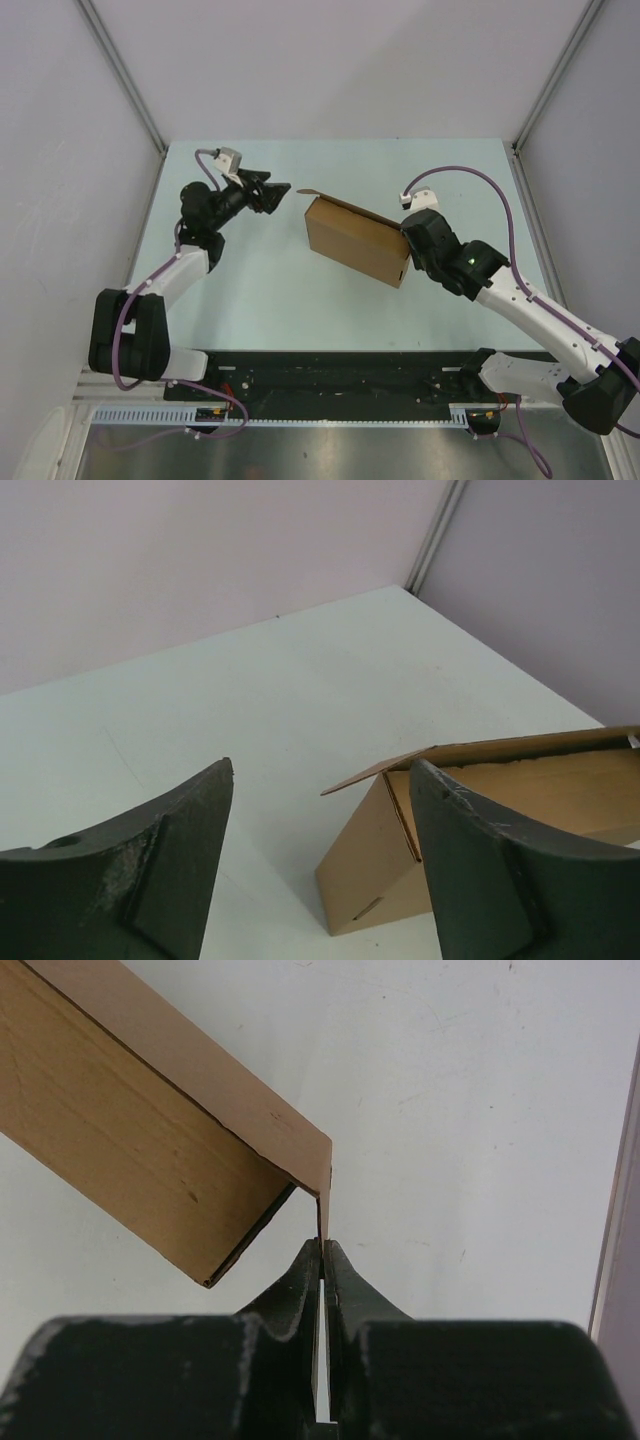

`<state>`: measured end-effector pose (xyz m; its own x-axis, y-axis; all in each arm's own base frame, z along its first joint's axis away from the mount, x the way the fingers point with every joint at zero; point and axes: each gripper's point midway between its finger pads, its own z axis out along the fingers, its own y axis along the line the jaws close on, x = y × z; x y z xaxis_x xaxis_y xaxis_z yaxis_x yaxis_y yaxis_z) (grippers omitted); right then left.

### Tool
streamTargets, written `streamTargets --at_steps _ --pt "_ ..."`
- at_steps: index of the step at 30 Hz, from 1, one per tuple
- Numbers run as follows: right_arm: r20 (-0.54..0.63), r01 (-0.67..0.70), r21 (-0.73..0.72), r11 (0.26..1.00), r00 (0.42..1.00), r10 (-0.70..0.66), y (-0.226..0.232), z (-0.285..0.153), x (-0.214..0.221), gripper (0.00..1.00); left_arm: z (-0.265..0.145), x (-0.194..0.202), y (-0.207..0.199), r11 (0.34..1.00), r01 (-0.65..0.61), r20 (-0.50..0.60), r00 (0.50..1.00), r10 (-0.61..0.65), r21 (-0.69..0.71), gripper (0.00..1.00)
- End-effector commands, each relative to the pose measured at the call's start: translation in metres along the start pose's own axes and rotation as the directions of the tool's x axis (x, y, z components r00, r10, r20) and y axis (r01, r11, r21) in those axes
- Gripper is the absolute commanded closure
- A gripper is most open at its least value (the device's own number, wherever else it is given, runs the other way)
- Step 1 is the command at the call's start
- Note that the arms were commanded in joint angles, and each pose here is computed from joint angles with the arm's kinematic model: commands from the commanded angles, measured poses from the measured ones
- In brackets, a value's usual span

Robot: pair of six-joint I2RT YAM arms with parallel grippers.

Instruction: Fold the paper box

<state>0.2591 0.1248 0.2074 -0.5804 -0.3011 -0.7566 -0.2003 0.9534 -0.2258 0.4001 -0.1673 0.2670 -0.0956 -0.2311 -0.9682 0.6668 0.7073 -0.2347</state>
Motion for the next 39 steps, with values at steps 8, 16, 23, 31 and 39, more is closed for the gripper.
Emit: streamTargets --at_steps 8,16,23,31,39 --pt "0.014 -0.004 -0.022 1.0 1.0 0.004 0.0 -0.005 -0.002 0.96 0.008 0.009 -0.028 0.951 -0.273 0.014 0.962 0.274 0.147 0.34" --pt "0.019 -0.008 -0.026 1.0 1.0 0.009 -0.001 -0.007 -0.003 0.96 0.022 0.03 -0.035 0.909 -0.37 -0.053 0.921 0.386 0.189 0.23" --pt "0.02 -0.007 -0.034 0.999 1.0 0.008 0.001 -0.006 -0.004 0.96 0.034 0.038 -0.031 0.897 -0.4 -0.092 0.902 0.422 0.187 0.28" --pt "0.017 -0.013 -0.034 0.999 1.0 0.013 0.001 -0.006 -0.003 0.96 0.049 0.034 -0.032 0.884 -0.427 -0.086 0.89 0.448 0.193 0.39" --pt "0.019 -0.014 -0.037 0.999 1.0 0.015 0.003 -0.005 -0.004 0.96 0.048 0.043 -0.039 0.88 -0.424 -0.101 0.886 0.452 0.214 0.73"
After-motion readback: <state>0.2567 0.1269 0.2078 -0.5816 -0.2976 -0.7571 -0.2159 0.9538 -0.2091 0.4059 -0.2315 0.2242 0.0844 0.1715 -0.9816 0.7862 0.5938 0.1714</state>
